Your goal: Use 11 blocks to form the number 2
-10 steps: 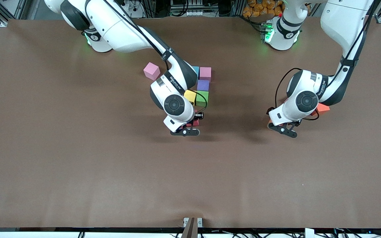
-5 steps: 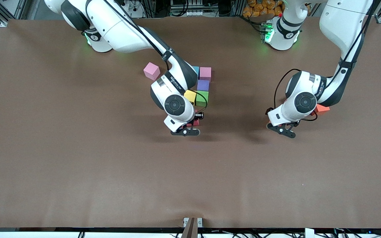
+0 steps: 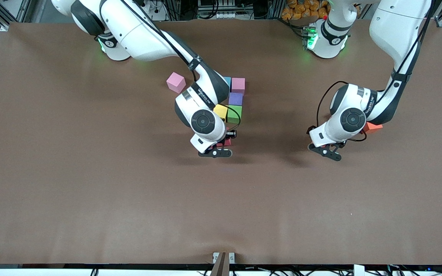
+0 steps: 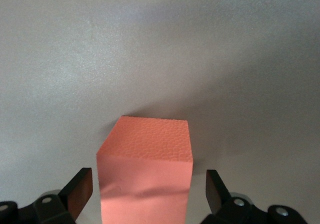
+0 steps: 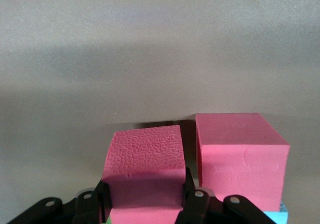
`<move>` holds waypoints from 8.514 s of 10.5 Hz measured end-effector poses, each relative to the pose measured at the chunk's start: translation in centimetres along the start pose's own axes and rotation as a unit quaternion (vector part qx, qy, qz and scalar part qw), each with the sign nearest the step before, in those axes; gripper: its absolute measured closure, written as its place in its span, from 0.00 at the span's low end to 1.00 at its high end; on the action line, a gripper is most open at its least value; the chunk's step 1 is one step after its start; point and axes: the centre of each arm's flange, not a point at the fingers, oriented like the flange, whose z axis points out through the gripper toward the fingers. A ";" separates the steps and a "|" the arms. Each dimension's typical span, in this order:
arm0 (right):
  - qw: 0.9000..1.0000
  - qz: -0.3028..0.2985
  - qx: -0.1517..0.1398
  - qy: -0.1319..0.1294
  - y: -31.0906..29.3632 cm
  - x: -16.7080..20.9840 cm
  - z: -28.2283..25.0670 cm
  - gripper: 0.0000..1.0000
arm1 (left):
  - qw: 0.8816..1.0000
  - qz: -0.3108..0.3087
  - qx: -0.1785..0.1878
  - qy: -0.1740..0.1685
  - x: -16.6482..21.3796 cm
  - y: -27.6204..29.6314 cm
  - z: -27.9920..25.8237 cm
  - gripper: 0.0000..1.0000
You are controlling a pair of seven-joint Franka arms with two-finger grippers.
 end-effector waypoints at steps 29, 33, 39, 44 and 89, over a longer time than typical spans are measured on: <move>1.000 -0.005 -0.005 0.001 -0.4 -0.4 0.4 0.30 | 0.998 -0.060 0.003 0.036 3.6 0.4 -6.5 0.38; 1.000 -0.005 -0.005 0.001 -0.4 -0.4 0.4 0.29 | 0.996 -0.081 -0.006 0.035 4.5 0.1 -9.0 0.38; 1.000 -0.005 -0.004 0.002 -0.4 -0.3 0.2 0.29 | 0.967 -0.250 -0.043 0.033 5.7 3.1 -11.6 0.38; 1.000 -0.009 -0.016 -0.013 -0.5 -1.0 0.6 0.28 | 0.910 -0.411 -0.056 0.022 6.0 7.2 -12.2 0.38; 0.991 -0.098 -0.044 0.076 46.4 -11.4 -41.7 0.00 | 0.484 -0.859 -0.162 -0.027 9.7 27.7 -3.6 0.43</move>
